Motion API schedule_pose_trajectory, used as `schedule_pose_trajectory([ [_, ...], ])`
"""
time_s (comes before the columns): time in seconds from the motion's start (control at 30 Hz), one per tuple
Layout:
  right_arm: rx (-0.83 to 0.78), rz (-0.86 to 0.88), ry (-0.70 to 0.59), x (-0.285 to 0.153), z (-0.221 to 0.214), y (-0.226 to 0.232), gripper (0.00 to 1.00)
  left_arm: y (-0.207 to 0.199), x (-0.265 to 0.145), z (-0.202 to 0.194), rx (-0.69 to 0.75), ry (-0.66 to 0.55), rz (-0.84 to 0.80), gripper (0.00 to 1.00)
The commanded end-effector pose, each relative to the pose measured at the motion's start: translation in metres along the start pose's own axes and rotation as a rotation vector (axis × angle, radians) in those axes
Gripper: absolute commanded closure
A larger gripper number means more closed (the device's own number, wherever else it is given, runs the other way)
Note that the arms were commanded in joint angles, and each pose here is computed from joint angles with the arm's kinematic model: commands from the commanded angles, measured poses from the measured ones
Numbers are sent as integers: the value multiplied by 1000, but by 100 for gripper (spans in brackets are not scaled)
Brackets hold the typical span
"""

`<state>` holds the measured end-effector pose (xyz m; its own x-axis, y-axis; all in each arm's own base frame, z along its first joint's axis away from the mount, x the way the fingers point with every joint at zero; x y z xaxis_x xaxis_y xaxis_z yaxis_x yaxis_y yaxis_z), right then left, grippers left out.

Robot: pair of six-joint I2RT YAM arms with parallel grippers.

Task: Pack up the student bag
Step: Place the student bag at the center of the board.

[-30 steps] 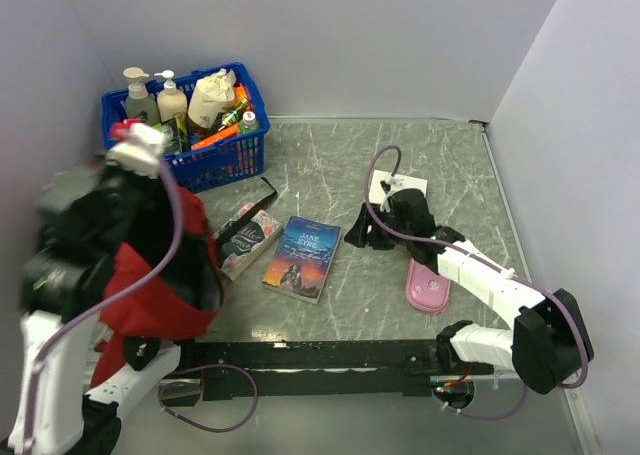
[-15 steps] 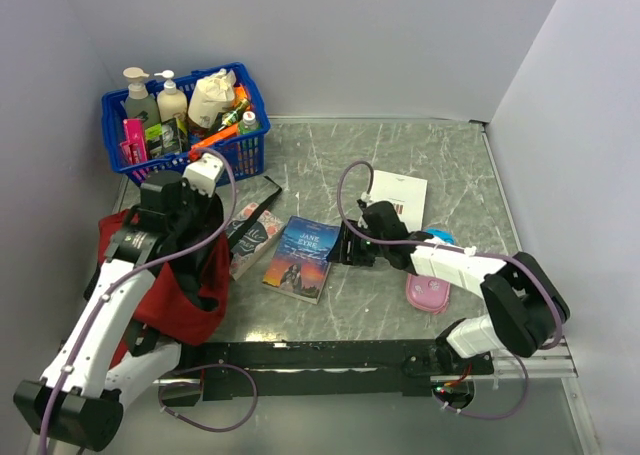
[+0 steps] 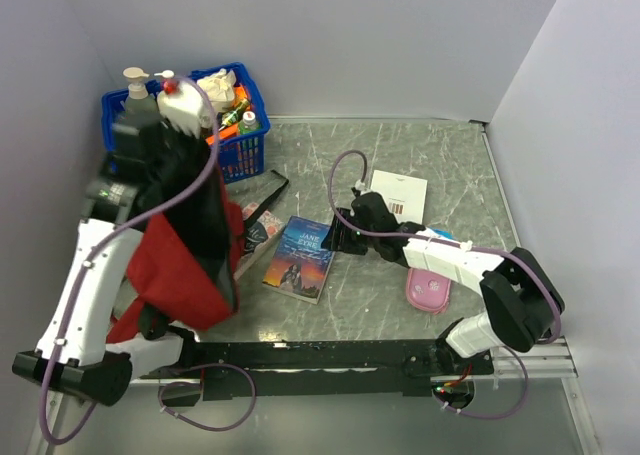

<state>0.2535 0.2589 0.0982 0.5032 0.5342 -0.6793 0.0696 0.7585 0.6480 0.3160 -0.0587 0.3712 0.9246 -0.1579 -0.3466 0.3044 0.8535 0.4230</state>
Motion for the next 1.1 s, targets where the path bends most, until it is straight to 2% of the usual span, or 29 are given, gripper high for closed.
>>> schedule_pose_trajectory([
  [0.0, -27, 6, -75, -15, 15, 14, 41, 83, -55, 79, -59, -200, 375, 99],
  [0.1, -31, 19, -93, -20, 13, 13, 41, 78, -53, 63, -77, -187, 385, 99],
  [0.23, -139, 75, -100, -29, 3, 37, 40, 48, -34, 14, -130, -76, 314, 99],
  [0.33, -176, 73, -78, -25, -1, 47, 39, 38, -31, -7, -139, -42, 304, 99],
  [0.5, -123, -4, -83, -23, -6, 26, 39, 12, -24, -38, -140, 19, 211, 99],
  [0.6, -92, -35, -100, -27, -9, 10, 39, -21, -5, -68, -138, 54, 92, 99],
  [0.73, -55, -68, -94, -23, -17, -9, 37, -56, 29, -123, -128, 213, 2, 99],
  [0.93, 42, -47, -78, -6, -20, -25, 35, -94, 57, -152, -86, 250, -66, 99],
  [1.07, 83, 26, -79, 4, -18, -15, 35, -138, 66, -151, -106, 256, -186, 99],
])
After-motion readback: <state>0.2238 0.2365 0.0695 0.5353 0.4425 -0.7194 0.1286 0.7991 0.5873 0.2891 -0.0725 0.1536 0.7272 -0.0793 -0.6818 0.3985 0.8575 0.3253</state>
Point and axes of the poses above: each gripper's point midway between its finger pads, its own x axis out along the fingers, its own y axis along the line the jaws close on, z = x × y, the point moved 2 cm from there along -x, back along the fingers, and after that the axes turned 13 degrees about x, right-handed, at the moved point
